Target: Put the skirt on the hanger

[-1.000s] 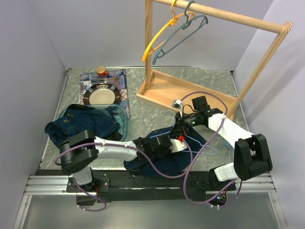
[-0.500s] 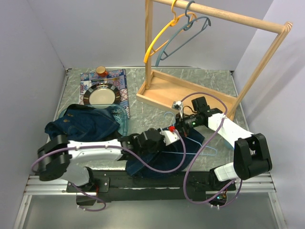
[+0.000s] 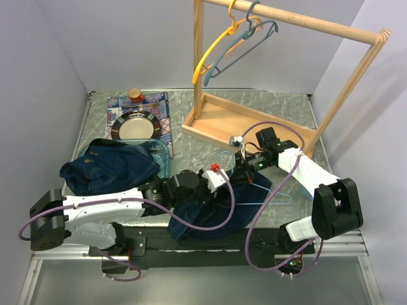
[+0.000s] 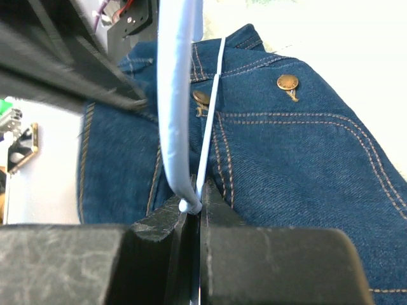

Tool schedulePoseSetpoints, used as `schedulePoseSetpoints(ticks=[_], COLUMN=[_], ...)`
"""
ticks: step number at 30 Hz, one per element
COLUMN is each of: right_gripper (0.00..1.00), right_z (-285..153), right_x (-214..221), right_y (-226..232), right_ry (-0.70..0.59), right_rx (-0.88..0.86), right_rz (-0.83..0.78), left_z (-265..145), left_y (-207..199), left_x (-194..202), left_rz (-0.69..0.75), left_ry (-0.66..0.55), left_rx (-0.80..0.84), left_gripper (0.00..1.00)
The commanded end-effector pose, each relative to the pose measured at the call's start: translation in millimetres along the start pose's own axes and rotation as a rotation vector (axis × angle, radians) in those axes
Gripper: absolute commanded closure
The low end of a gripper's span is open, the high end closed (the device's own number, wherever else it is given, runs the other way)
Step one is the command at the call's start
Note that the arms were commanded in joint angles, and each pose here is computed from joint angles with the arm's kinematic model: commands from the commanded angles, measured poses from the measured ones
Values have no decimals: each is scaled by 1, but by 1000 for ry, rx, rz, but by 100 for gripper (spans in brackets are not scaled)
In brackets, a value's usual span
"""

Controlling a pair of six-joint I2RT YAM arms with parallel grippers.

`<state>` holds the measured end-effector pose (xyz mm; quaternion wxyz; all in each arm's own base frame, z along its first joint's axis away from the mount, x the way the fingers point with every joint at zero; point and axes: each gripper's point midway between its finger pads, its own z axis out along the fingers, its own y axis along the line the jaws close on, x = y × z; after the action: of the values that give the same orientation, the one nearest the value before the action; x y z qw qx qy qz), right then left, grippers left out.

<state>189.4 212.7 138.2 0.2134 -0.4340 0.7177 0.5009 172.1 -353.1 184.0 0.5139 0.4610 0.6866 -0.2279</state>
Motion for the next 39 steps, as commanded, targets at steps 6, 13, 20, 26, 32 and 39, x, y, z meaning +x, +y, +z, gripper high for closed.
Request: schedulePoseSetpoints(ticks=[6,13,20,26,32,39], right_gripper=[100,100,100,100,100,100], right_z=[-4,0,-29,-50,-69,-85], right_x=[-8,-17,-53,-78,-95,-116], right_y=[7,11,29,46,77,101], right_ry=[16,94,143,103,48,-63], right_rx=[-15,2,85,186,230,315], right_rz=[-53,-146,-254,-340,-376,-368], left_z=[-40,-70,-76,-88,-120,-110], left_y=[-32,-63,-98,-109,-122,-148], left_x=[-13,-58,-72,-93,-133,-161], left_rz=[-148,-150,-125,-99,-60,31], left_ry=[-141,-244,-237,-307,-412,-454], left_rx=[195,367,491,494,505,532], left_gripper=[99,99,99,99,99,99])
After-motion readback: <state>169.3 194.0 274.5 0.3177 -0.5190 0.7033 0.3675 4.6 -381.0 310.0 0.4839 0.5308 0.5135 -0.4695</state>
